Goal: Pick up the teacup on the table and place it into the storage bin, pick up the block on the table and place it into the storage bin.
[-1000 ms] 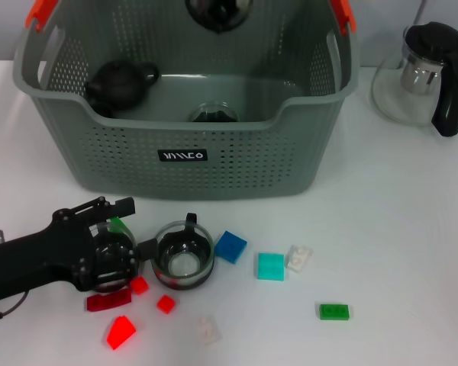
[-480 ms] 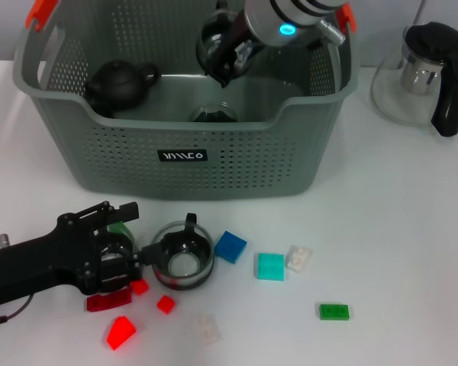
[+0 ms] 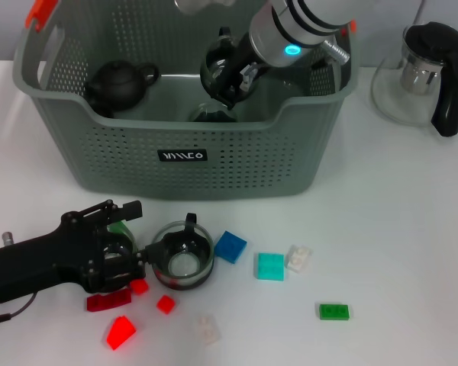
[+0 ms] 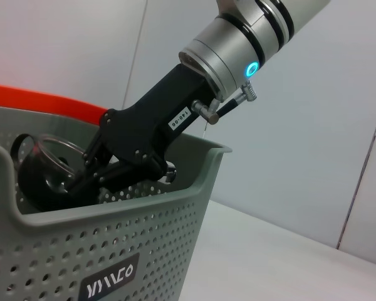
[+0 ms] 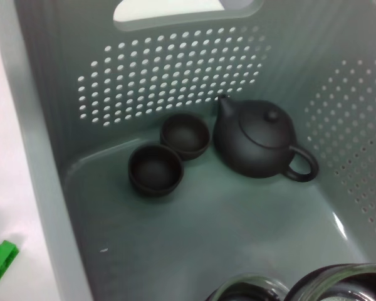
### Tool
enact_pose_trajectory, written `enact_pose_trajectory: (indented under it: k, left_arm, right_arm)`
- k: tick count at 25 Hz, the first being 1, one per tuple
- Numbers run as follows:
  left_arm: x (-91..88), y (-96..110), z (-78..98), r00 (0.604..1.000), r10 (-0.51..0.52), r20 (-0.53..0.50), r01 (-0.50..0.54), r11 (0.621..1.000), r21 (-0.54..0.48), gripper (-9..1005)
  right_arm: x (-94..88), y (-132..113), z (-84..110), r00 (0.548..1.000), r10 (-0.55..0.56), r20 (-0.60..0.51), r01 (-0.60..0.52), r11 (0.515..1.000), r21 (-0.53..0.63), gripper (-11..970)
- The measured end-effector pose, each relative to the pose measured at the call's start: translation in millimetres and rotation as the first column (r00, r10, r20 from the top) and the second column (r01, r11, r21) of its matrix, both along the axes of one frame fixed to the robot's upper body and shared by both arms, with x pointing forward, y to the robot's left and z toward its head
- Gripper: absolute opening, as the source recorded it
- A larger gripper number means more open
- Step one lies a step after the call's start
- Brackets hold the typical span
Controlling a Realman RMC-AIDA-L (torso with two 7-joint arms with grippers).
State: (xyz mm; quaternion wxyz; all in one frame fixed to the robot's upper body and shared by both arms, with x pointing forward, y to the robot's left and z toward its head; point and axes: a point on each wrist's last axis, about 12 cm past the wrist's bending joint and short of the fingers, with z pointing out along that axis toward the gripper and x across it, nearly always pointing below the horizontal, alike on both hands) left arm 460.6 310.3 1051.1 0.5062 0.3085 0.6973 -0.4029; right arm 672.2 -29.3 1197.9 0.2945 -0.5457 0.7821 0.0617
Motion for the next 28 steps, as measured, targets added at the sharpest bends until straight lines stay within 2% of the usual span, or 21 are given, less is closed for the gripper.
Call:
enact_pose_trajectory:
  k: [14, 28]
  left_arm:
    - [0.0, -0.1, 0.0, 1.000, -0.002, 0.000, 0.002, 1.000, 0.001, 818]
    - [0.1, -0.1, -0.1, 1.000, -0.001, 0.000, 0.001, 1.000, 0.002, 818]
  right_arm:
    - [-5.4, 3.8, -4.6, 0.999, 0.043, -0.006, -0.043, 0.999, -0.033, 61]
    - [-4.4, 3.7, -2.8, 1.000, 0.022, -0.006, -0.023, 0.999, -0.025, 346]
